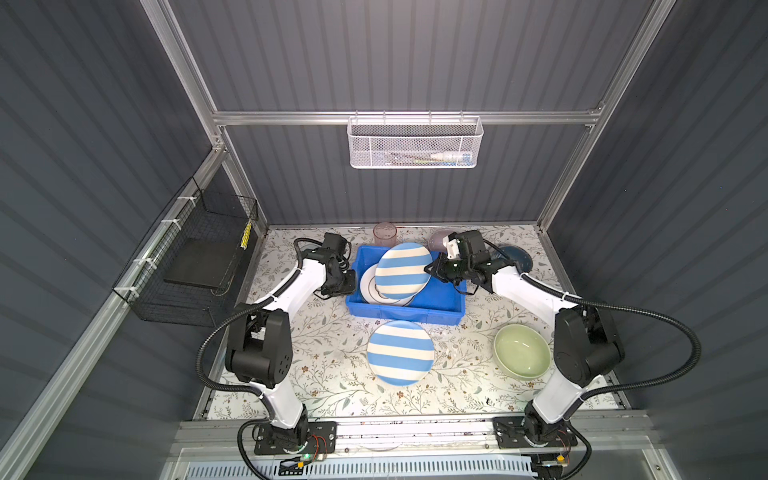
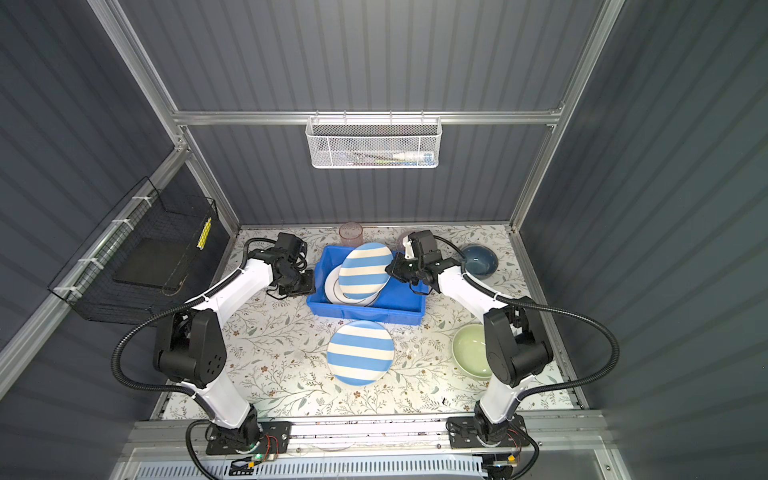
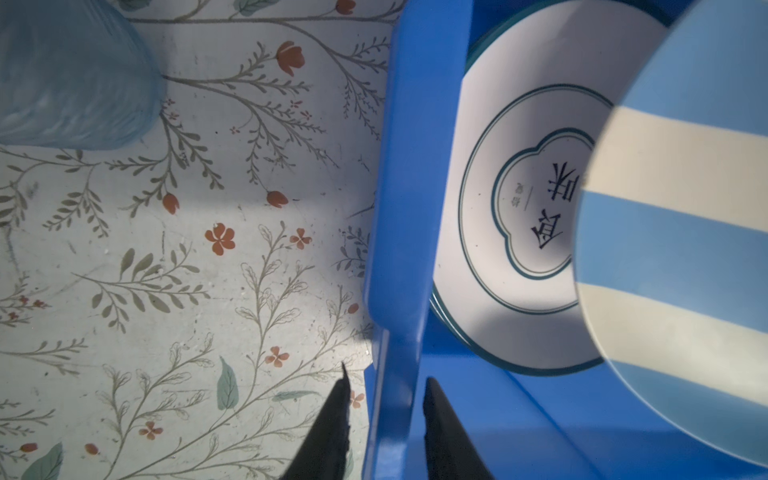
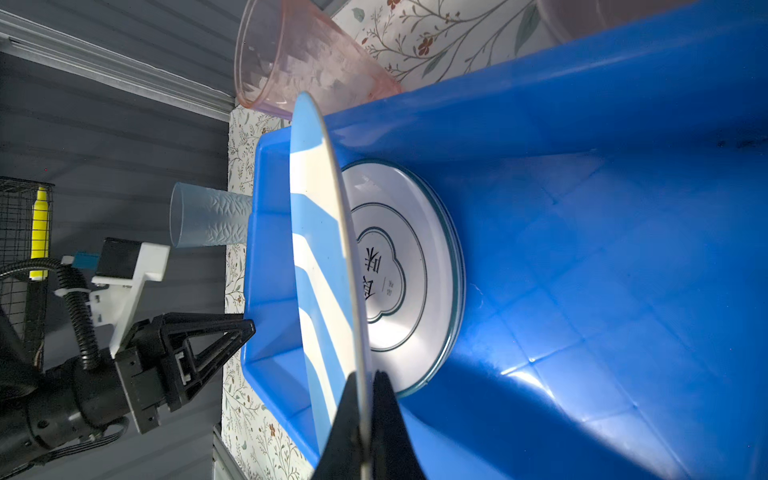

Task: Place the mixed dishes into the plastic bin
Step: 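Lower the striped plate onto the cloud-emblem plate and open both grippers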

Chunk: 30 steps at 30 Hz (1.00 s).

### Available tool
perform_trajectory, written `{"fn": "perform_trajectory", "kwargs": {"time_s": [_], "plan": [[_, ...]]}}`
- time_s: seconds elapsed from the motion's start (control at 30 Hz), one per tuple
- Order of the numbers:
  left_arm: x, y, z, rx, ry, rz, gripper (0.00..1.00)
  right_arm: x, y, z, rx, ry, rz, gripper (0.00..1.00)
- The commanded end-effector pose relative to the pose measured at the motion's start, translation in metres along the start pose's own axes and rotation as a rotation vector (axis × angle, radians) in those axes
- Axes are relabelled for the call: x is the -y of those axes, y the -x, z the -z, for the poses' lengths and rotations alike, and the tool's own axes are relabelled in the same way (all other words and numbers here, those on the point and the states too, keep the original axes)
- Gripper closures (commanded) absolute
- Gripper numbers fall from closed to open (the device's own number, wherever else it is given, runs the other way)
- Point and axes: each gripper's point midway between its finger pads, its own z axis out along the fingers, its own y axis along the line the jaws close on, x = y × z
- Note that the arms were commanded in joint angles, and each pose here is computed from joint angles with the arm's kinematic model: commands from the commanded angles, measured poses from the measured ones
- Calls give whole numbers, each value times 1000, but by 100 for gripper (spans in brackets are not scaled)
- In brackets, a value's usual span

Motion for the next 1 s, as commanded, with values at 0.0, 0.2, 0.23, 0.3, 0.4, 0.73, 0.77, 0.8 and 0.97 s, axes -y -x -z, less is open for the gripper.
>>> {"fn": "perform_trajectory", "kwargs": {"time_s": [0.0,0.2,0.23,0.3,0.4,0.73,0.77,0.8,0.97], "plan": [[3,0,-2,-12,-29,-9,70,-25,8,-5,14,105,18,94],[7,-4,-7,-36,-60,0,75,-20,-4,-28,-28,106,13,93],[9,-6,-9,-41,-70,2,76,-19,-6,-32,-36,109,9,93],[10,-7,-10,-47,-78,7,77,-18,-10,-37,-45,121,-2,93],[10,-7,-11,-51,-79,9,77,-15,-16,-44,-60,129,-15,91],[10,-13,-13,-57,-90,19,78,1,-32,-53,-112,89,-23,81],[11,-13,-13,-58,-92,20,78,3,-33,-53,-115,79,-22,79],[11,-13,-13,-58,-94,20,78,5,-34,-54,-119,67,-19,76],[12,-14,-12,-57,-100,21,79,18,-38,-54,-131,-23,13,73]]}}
